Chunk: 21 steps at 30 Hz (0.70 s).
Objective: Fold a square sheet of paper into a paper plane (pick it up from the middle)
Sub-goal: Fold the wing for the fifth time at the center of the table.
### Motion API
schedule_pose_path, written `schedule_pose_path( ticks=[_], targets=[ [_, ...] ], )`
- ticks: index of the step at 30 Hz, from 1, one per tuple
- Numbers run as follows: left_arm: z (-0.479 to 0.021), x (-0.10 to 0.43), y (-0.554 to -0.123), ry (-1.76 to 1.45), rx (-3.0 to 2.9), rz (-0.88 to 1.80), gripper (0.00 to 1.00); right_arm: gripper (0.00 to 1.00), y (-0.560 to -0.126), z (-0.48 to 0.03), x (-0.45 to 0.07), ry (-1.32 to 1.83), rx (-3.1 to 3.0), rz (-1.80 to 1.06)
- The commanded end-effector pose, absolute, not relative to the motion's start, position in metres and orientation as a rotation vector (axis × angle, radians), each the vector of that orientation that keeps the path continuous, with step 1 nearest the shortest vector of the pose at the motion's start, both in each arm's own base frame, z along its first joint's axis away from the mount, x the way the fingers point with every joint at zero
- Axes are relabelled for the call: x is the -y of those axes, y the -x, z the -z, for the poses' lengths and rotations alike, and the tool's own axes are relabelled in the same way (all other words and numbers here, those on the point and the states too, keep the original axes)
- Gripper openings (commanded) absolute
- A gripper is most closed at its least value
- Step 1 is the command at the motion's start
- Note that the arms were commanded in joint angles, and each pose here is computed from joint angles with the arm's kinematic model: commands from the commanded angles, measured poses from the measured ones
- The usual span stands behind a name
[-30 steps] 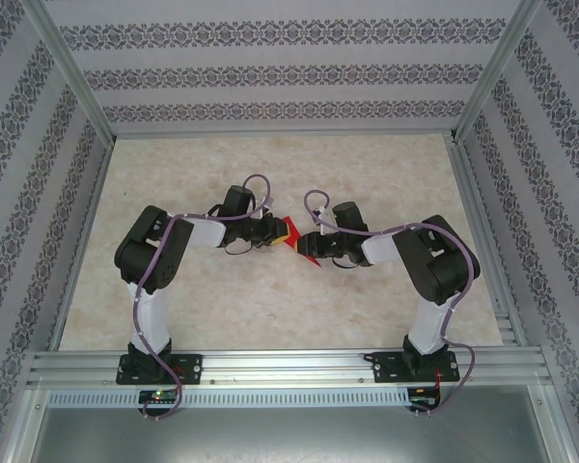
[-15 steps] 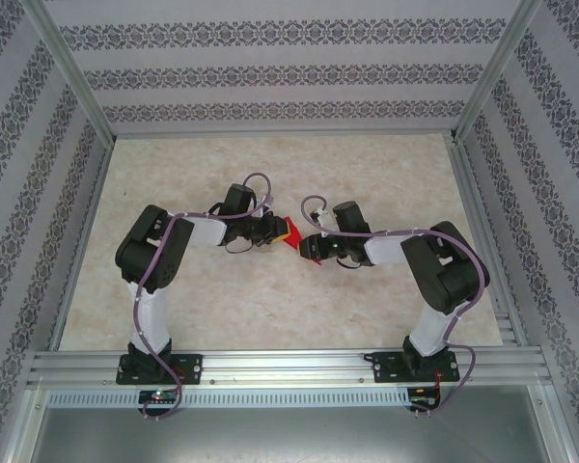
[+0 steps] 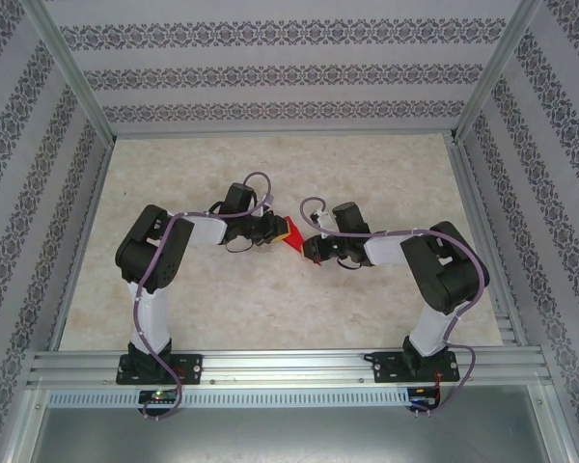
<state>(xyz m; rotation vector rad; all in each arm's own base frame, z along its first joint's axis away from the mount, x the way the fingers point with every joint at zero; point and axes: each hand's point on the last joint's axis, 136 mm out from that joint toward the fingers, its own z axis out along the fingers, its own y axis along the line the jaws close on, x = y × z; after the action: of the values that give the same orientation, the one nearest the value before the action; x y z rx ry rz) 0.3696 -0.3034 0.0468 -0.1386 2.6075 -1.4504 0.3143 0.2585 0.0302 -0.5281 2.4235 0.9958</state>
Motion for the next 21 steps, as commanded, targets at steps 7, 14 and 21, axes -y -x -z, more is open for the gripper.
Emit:
schedule_pose_path(
  ticks=[7,14,21],
  targets=[
    [-0.078,0.31,-0.365,0.002,-2.5,1.504,0.22,0.0,-0.323,-0.043,-0.266,0.415,-2.383,-1.204],
    [-0.067,0.31,-0.355,-0.008,-2.518,1.522,0.23,0.0,-0.323,-0.029,-0.264,0.334,-2.436,-1.24],
    [-0.059,0.315,-0.353,-0.015,-2.537,1.53,0.22,0.0,-0.326,-0.023,-0.261,0.265,-2.46,-1.272]
  ],
)
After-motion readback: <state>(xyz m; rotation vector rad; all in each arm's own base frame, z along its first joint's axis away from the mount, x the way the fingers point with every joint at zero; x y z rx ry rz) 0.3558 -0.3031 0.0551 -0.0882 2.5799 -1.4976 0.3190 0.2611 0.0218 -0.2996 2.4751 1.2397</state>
